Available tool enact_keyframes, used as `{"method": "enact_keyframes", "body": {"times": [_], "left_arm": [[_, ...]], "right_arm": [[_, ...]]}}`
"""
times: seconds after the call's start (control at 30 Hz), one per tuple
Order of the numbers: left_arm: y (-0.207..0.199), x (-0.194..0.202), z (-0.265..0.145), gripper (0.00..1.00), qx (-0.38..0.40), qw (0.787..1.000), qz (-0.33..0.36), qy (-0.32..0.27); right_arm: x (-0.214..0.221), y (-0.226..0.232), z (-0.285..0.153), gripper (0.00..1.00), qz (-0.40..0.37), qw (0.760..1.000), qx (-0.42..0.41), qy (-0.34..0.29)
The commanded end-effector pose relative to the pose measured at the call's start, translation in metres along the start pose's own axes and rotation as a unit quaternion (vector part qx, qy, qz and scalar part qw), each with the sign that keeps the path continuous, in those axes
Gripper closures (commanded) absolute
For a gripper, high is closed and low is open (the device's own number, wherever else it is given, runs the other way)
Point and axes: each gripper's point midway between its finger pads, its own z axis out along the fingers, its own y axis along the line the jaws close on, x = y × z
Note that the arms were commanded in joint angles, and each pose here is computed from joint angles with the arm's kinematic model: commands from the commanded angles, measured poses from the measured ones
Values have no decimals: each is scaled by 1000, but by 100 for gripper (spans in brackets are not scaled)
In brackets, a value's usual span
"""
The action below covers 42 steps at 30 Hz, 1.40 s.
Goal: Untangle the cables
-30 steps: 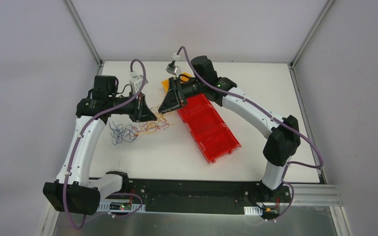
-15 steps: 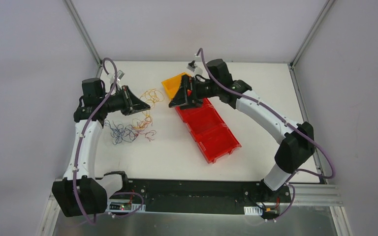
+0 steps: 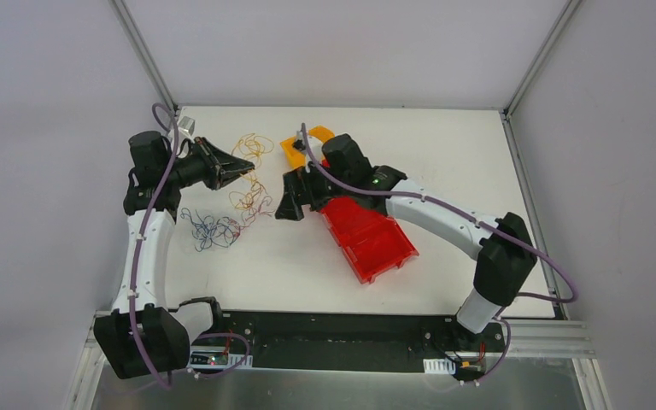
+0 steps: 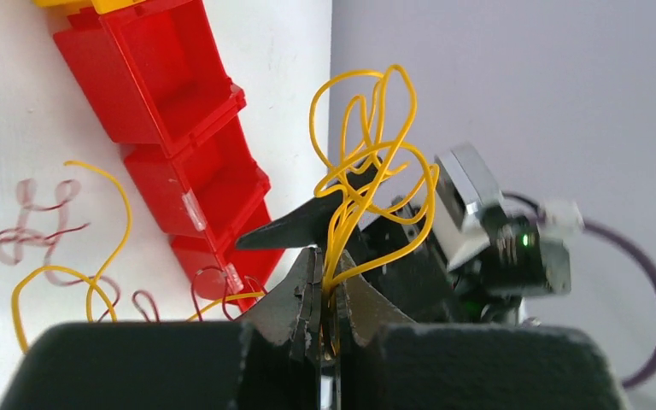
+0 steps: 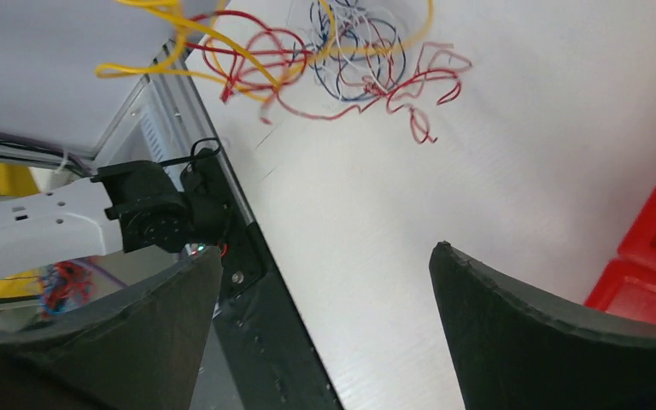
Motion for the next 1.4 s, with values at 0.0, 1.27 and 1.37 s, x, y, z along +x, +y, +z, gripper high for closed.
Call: {"method": "enact_keyframes", "body": {"times": [0.0, 1.27, 1.37], "left_arm": [[-5, -13, -2, 100, 13, 998, -64, -16], [-5, -96, -40, 100, -62, 988, 21, -140], [15, -121, -58, 100, -124, 975, 38, -182]], "right_arm": [[-34, 19, 25, 6, -163, 984, 43, -60], [24, -18, -19, 100, -232, 964, 125, 24], [33, -30, -46, 100, -207, 970, 121, 36]]}}
